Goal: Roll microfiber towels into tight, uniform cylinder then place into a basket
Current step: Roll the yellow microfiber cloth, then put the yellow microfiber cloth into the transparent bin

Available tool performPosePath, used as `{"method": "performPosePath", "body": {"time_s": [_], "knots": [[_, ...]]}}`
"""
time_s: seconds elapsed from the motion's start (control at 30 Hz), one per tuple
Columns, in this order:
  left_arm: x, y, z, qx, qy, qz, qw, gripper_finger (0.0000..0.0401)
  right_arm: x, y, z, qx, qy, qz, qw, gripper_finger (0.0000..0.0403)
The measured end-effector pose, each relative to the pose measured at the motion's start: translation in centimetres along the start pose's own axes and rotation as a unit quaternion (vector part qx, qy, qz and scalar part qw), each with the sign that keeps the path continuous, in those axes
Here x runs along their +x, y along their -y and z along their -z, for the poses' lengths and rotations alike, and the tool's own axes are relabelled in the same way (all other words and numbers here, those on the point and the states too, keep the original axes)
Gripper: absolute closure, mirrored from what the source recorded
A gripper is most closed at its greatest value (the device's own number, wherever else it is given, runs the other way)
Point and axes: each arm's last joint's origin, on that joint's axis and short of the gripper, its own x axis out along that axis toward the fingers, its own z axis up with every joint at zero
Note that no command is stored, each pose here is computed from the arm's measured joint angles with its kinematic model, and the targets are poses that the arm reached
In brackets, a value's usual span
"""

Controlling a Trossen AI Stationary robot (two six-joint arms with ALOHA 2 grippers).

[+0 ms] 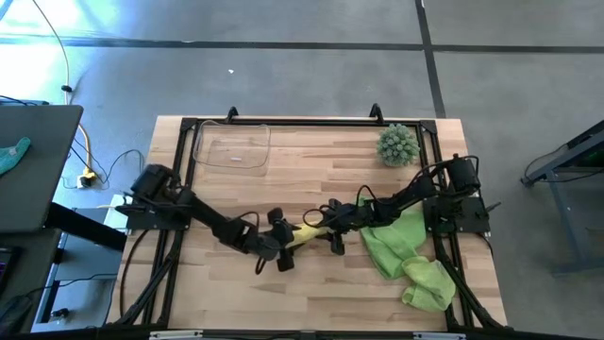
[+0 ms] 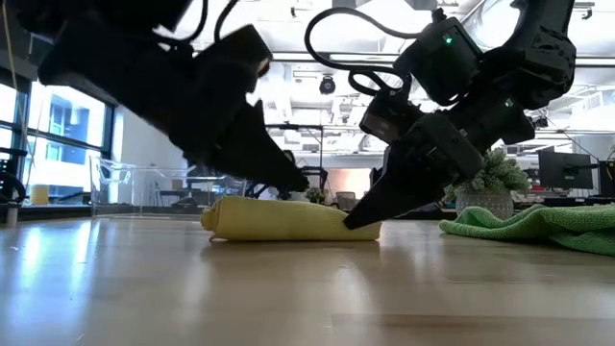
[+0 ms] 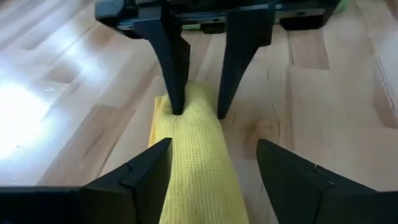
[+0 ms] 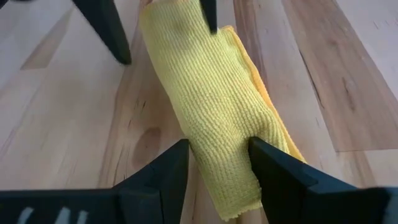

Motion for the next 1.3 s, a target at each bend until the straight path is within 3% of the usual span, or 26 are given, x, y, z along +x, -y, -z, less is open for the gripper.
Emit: {"method": "performPosePath", "body": {"time_s": [0.23,0.47,0.67,0.9,1.13,1.3], "knots": [[1.6,-0.4,1.2,-0.021,-0.011,0.000,1.000,0.0176,0.0,0.0,0.0,0.001,0.001,0.000,1.000,0.0242],[2.7,-1.5,1.6,-0.093,-0.034,0.001,0.995,0.0185,0.0,0.0,0.0,0.001,0.001,0.002,1.000,0.0242],[3.5,-2.2,2.1,-0.116,-0.052,-0.006,0.992,0.0227,0.0,0.0,0.0,0.009,0.001,0.002,1.000,0.0242],[3.6,-2.3,2.7,-0.105,-0.074,-0.012,0.992,0.0288,-0.8,-0.2,-0.6,0.028,-0.003,-0.012,1.000,0.0242],[3.3,-2.3,2.4,-0.100,-0.075,-0.002,0.992,0.0361,-4.8,-0.5,-1.7,0.027,-0.057,-0.009,0.998,0.0242],[2.5,-3.0,1.2,-0.092,-0.076,0.002,0.993,0.0376,-7.8,-0.7,-2.9,0.025,-0.057,-0.003,0.998,0.0242]]}}
